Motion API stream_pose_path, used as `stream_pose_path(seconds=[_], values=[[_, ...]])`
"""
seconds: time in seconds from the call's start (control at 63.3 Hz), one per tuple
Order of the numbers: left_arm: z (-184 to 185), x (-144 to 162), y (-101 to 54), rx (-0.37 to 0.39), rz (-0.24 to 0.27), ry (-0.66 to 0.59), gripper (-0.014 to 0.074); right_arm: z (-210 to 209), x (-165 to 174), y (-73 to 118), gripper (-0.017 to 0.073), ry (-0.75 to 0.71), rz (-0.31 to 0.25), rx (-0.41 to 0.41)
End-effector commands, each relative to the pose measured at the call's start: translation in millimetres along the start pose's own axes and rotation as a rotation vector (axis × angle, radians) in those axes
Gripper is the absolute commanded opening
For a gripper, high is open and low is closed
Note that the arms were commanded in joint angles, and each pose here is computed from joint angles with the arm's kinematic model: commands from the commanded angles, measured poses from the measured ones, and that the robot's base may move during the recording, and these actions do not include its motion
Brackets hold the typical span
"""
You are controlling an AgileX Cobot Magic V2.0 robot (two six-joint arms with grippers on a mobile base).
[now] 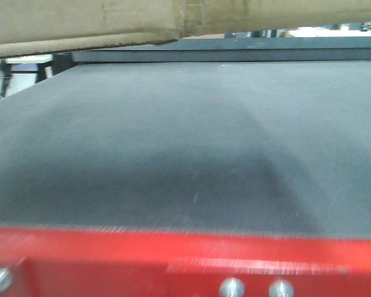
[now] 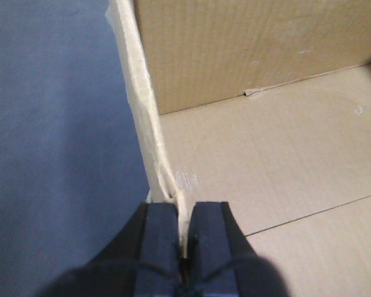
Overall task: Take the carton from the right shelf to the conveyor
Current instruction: 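Carry the carton with both grippers over the grey conveyor belt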
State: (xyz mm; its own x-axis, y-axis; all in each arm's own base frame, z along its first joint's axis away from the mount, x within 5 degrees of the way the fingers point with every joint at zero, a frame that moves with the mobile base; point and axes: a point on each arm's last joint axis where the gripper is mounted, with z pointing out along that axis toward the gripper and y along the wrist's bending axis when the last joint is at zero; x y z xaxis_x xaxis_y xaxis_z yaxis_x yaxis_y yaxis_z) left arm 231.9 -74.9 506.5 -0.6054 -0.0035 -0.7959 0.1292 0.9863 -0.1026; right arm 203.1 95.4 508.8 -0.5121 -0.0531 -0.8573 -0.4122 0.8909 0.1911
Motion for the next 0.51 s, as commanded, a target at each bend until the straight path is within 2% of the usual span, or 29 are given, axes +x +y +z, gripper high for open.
stream_pose_path(seconds=[0.0,0.489], values=[[-6,-6,3.3,-0.024,0.011,-0.070,-0.0018,-10,-6,0.5,-0.0067,-0.077,-0.024,0.005],[-8,-20,-1.0,0.022,0.014,-0.234,-0.0018,-10,-6,0.5,-0.0067,-0.077,-0.024,0.005]])
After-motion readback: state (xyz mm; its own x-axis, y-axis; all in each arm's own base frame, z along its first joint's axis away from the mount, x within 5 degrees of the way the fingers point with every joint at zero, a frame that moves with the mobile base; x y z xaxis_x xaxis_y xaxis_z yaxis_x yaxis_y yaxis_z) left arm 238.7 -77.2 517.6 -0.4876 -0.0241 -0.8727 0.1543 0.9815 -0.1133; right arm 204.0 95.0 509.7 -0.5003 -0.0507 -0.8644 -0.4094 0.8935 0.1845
